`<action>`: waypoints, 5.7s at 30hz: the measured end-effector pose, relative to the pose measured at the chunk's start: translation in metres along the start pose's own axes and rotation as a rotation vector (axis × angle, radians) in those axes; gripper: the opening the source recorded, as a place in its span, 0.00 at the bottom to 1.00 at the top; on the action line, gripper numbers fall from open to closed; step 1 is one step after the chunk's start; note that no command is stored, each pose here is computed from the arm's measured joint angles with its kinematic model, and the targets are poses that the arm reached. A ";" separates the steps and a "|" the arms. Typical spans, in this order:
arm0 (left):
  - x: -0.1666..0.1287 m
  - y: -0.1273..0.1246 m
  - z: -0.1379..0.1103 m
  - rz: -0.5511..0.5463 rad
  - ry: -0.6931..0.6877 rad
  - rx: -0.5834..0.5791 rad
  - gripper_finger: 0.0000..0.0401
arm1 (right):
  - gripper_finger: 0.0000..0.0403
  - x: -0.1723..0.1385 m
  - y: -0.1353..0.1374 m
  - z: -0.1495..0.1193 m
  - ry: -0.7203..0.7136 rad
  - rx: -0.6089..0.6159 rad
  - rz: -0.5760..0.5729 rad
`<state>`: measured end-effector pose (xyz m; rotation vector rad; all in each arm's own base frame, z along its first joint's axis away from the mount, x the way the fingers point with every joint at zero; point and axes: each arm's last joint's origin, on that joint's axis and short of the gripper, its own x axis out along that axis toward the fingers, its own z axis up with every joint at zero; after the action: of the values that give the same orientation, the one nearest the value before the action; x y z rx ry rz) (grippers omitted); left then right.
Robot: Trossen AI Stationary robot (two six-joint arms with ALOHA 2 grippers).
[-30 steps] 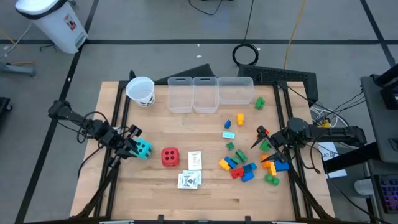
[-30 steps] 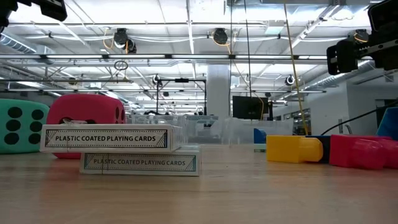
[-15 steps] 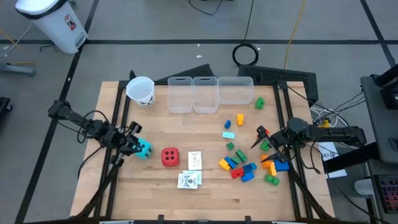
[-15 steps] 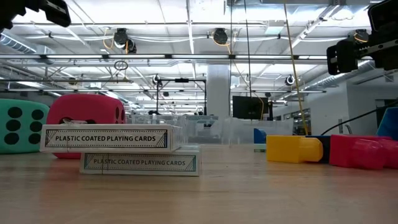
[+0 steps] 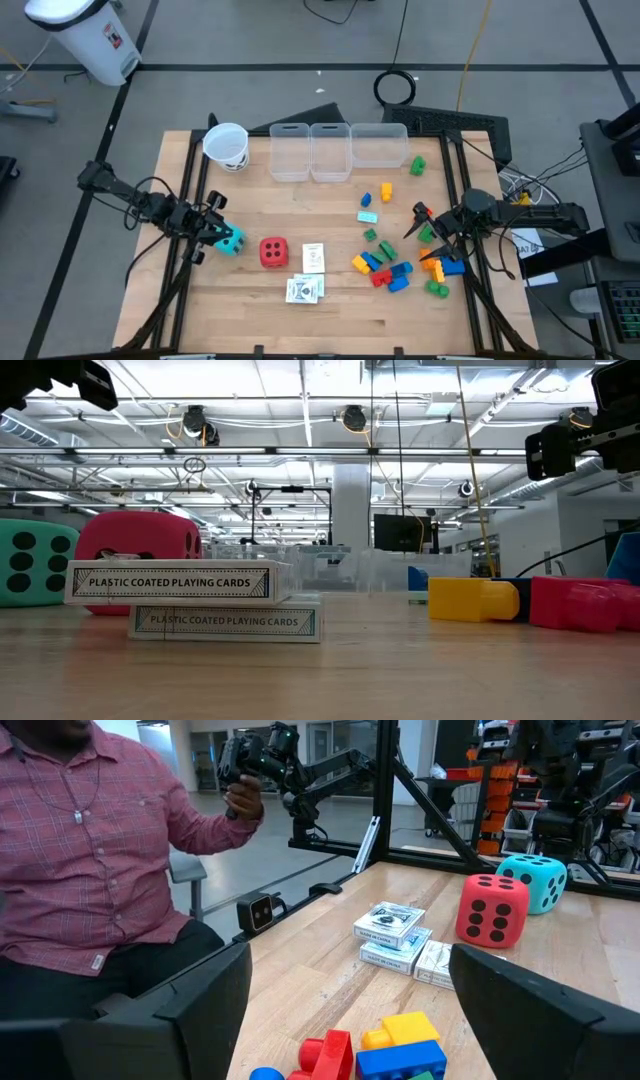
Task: Pick & Place Toys
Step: Put the black deck of cards into the left transparent bin, then put the brown deck of cards into the left transparent bin
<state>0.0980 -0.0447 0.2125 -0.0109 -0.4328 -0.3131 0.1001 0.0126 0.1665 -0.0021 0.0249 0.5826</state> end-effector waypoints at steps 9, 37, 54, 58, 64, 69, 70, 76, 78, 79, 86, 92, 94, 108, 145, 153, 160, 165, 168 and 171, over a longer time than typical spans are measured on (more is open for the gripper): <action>0.000 0.007 -0.001 0.251 -0.003 -0.265 0.16 | 0.78 0.000 0.000 0.000 0.000 0.000 0.000; 0.234 -0.063 -0.049 -0.142 1.321 0.019 0.77 | 0.78 0.000 0.000 0.000 0.000 0.000 0.000; 0.232 -0.037 -0.131 0.154 1.530 -0.140 0.79 | 0.78 0.000 0.000 0.000 -0.001 0.000 0.000; 0.234 -0.026 -0.132 0.111 1.547 -0.269 0.84 | 0.78 0.000 0.000 0.000 -0.001 0.000 0.000; 0.235 -0.029 -0.132 0.036 1.546 -0.320 0.94 | 0.78 0.000 0.000 0.000 -0.001 0.000 0.000; 0.234 -0.040 -0.131 0.021 1.545 -0.308 0.99 | 0.78 0.000 0.000 0.000 -0.001 -0.001 0.000; 0.234 -0.043 -0.131 0.037 1.541 -0.283 0.98 | 0.78 0.000 0.000 0.000 -0.001 -0.001 0.000; 0.230 -0.051 -0.142 0.126 1.545 -0.183 0.95 | 0.78 0.000 0.000 0.000 -0.002 -0.001 0.000; 0.228 -0.054 -0.148 0.149 1.554 -0.169 0.96 | 0.78 0.000 0.000 0.000 -0.002 -0.001 0.000; 0.227 -0.055 -0.151 0.161 1.563 -0.161 0.96 | 0.78 0.000 0.000 0.000 -0.002 -0.001 0.000; 0.221 -0.061 -0.173 0.189 1.605 -0.075 0.95 | 0.78 0.000 0.000 0.000 -0.001 -0.001 0.000; 0.221 -0.061 -0.171 0.200 1.594 -0.049 0.88 | 0.78 0.000 0.000 0.000 -0.002 -0.001 0.000; 0.221 -0.063 -0.171 0.188 1.593 -0.041 0.84 | 0.78 0.000 0.000 0.000 -0.002 -0.001 0.000; 0.231 -0.084 -0.157 0.036 1.604 0.050 0.27 | 0.78 0.000 0.000 0.000 -0.002 -0.001 0.000; 0.105 0.249 -0.029 1.171 0.560 -0.610 0.17 | 0.78 0.000 0.000 0.000 -0.002 -0.001 0.000; 0.072 0.251 -0.047 1.327 0.523 -0.598 0.17 | 0.78 0.000 0.000 0.000 -0.002 -0.001 0.000; 0.074 0.253 -0.064 1.355 0.539 -0.610 0.27 | 0.78 0.000 0.000 0.000 -0.002 -0.001 0.000; 0.072 0.258 -0.081 1.363 0.553 -0.618 0.33 | 0.78 0.000 0.000 0.000 -0.002 -0.001 0.000; 0.070 0.261 -0.086 1.368 0.560 -0.617 0.37 | 0.78 0.000 0.000 0.000 -0.002 -0.001 0.000; 0.068 0.263 -0.085 1.379 0.561 -0.600 0.42 | 0.78 0.000 0.000 0.000 -0.002 -0.001 0.000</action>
<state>0.2709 0.1790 0.1777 -0.7591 0.2957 0.9151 0.1001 0.0126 0.1666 -0.0025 0.0230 0.5822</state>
